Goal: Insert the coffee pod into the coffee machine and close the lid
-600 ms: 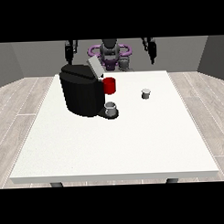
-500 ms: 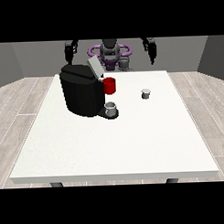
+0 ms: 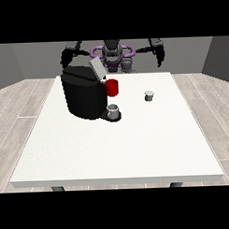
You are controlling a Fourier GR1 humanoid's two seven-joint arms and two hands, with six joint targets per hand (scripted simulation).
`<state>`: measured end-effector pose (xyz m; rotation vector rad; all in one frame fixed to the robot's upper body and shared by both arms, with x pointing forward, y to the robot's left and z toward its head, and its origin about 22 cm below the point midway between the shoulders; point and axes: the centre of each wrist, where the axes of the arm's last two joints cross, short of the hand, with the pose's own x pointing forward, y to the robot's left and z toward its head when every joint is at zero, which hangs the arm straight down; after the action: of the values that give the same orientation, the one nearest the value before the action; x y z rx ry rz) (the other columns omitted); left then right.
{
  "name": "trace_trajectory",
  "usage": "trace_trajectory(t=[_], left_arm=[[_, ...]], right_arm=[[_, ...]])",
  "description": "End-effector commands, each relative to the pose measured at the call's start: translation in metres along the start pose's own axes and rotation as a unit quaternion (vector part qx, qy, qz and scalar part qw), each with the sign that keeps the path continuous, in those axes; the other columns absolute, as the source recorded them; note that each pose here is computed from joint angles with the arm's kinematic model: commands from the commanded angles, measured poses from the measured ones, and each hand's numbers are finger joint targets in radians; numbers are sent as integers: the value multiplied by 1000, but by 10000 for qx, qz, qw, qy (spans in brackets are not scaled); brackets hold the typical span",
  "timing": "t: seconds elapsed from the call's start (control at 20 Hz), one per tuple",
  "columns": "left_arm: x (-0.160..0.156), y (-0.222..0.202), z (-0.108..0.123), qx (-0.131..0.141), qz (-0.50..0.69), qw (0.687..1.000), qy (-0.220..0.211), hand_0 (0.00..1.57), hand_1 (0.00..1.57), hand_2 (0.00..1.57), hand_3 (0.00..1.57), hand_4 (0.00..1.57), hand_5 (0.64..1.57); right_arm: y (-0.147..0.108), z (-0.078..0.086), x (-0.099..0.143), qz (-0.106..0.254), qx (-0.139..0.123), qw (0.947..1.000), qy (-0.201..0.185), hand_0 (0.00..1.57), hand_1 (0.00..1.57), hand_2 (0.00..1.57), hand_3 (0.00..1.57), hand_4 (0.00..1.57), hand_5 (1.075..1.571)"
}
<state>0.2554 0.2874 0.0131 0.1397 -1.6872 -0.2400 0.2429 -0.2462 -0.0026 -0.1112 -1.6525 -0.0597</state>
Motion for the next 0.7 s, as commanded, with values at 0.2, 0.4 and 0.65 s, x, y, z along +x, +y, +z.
trace_trajectory(t=[0.2, 0.4, 0.65], left_arm=[[4, 59, -42, 35, -308, 9981, 531, 0, 0, 0, 0, 0, 1571], [-11, 40, -51, -37, -627, 9953, 732, 0, 0, 0, 0, 0, 1571], [-20, 65, -68, 201, -572, 9931, 999, 0, 0, 0, 0, 0, 1571]], right_arm=[[26, -1, 13, -213, 47, 9990, -386, 0, 0, 0, 0, 158, 1571], [19, -9, 16, -236, 69, 9989, -404, 0, 0, 0, 0, 168, 1571], [24, -17, 29, -288, 295, 9976, -560, 0, 0, 0, 0, 233, 1571]])
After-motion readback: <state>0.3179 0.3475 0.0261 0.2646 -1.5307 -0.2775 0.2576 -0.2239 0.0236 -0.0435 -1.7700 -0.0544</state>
